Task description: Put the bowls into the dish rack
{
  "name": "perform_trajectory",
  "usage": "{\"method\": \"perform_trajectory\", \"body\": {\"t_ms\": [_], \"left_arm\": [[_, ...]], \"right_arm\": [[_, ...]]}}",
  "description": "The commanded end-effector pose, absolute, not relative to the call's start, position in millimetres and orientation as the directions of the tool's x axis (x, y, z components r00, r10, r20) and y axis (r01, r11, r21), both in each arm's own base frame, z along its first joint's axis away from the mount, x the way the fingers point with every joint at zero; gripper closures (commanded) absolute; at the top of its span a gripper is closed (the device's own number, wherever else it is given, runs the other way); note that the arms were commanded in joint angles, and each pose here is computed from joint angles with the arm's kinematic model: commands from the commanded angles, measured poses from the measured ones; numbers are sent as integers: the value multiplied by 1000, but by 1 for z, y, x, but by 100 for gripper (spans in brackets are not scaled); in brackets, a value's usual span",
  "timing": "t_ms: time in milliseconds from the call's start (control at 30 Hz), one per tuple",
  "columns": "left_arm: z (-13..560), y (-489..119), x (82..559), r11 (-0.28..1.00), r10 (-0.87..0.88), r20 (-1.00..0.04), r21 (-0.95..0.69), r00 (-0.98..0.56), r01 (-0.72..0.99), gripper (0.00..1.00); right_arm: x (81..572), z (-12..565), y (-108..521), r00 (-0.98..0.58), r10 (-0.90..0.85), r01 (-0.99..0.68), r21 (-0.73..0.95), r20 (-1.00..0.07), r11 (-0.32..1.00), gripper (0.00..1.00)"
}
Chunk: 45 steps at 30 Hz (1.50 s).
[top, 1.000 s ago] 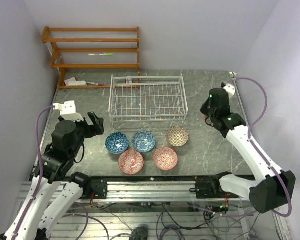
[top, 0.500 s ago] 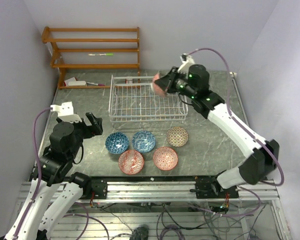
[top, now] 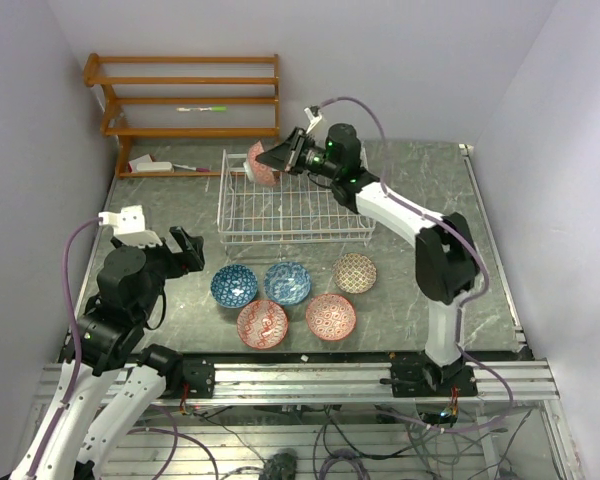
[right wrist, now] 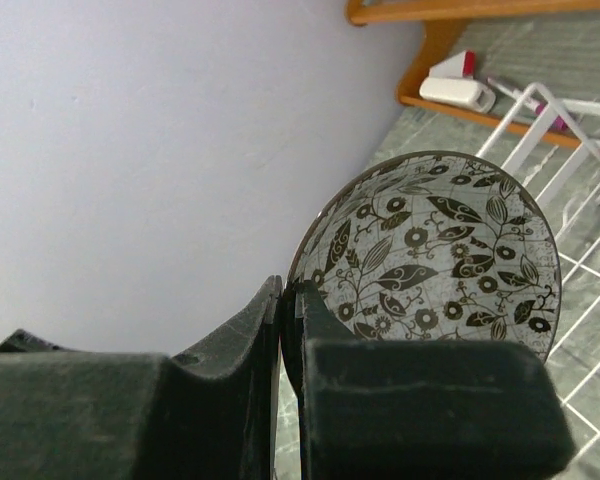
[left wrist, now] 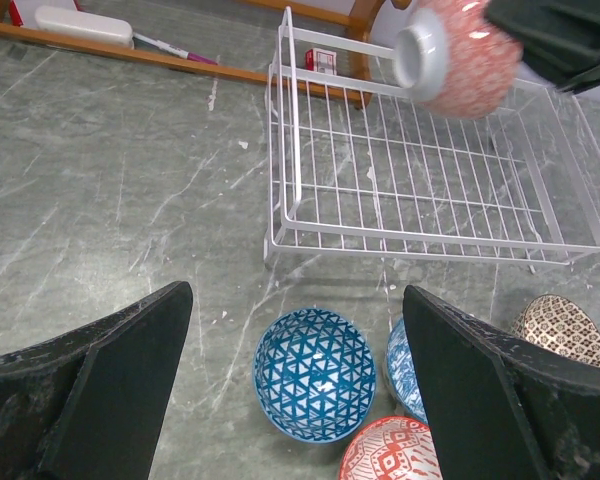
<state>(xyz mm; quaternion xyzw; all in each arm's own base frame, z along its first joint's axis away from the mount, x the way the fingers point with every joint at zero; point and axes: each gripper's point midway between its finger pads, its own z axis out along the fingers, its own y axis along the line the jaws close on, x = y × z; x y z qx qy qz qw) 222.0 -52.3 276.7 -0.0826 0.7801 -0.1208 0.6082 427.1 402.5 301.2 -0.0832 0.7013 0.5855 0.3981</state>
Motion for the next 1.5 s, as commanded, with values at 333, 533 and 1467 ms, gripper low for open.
{"method": "perform_trajectory", "body": {"t_ms": [333,533,1467], "left_arm": [[279,-46,223,953,-296,-929,-301,-223,-9,2],[279,-47,223,953,-296,-929,-302,-223,-4,2],[278,-45,224,953,-297,-928,-303,-225,-10,2]], "right_arm": [[468,259,443,-750,452,-487,865,-484,118,100],[473,225,448,-790,448,-415,903,-417,110,100],[484,121,410,-814,518,-175,962,-262,211,99]]}}
